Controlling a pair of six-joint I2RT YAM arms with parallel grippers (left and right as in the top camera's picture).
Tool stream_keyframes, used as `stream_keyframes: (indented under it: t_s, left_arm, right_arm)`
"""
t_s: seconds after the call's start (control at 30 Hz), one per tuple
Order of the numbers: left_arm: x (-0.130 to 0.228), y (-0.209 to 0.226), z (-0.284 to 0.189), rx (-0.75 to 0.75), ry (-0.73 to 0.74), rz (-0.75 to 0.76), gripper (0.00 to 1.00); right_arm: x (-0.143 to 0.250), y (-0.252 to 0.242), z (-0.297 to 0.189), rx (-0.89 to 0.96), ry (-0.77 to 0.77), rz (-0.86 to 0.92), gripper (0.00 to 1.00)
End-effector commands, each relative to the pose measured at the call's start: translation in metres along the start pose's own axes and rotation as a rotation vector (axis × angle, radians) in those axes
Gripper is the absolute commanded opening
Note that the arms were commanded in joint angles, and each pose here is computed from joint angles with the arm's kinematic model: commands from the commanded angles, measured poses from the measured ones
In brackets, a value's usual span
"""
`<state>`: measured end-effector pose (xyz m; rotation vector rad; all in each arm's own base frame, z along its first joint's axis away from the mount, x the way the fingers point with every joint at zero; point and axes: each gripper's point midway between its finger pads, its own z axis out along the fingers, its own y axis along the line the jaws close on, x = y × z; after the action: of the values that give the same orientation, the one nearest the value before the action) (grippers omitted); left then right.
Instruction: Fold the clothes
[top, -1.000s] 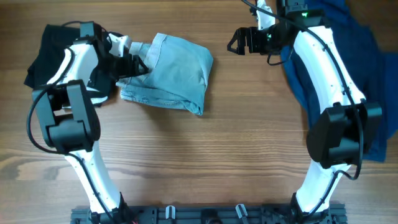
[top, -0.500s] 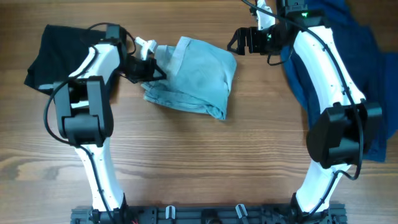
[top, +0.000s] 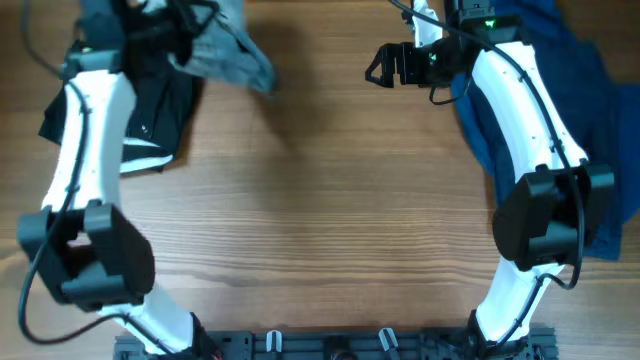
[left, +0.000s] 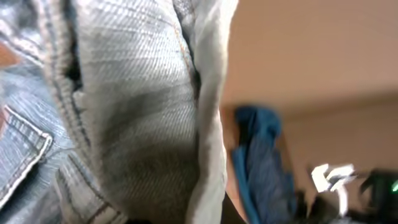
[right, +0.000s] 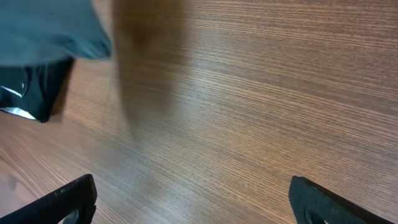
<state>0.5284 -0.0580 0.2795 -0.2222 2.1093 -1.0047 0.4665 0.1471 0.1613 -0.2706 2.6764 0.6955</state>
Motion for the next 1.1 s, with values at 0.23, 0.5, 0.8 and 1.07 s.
stream_keyframes:
  t_s: [0.23, 0.5, 0.8, 1.07]
  left_arm:
    - [-0.12, 0.06, -0.108, -0.188, -0.531, -0.364, 0.04]
    - [-0.143, 0.125, -0.168, -0.377, -0.724, -0.435, 0.04]
    - [-0.157, 0.149, -0.147, -0.331, -0.781, -0.467, 0.04]
    - [-0.094, 0.185, -0.116, -0.483, -0.569, -0.632, 0.04]
  right_arm:
    - [-0.002, -0.003, -0.01, 0.039, -0.015, -0.05, 1.0]
    - [0.003, -0.009, -0.006, 0.06, 0.008, -0.066, 1.0]
    - [0.003, -0.009, -0.006, 0.06, 0.008, -0.063, 1.0]
    - [0.001, -0.009, -0.006, 0.06, 0.001, -0.067, 0.99]
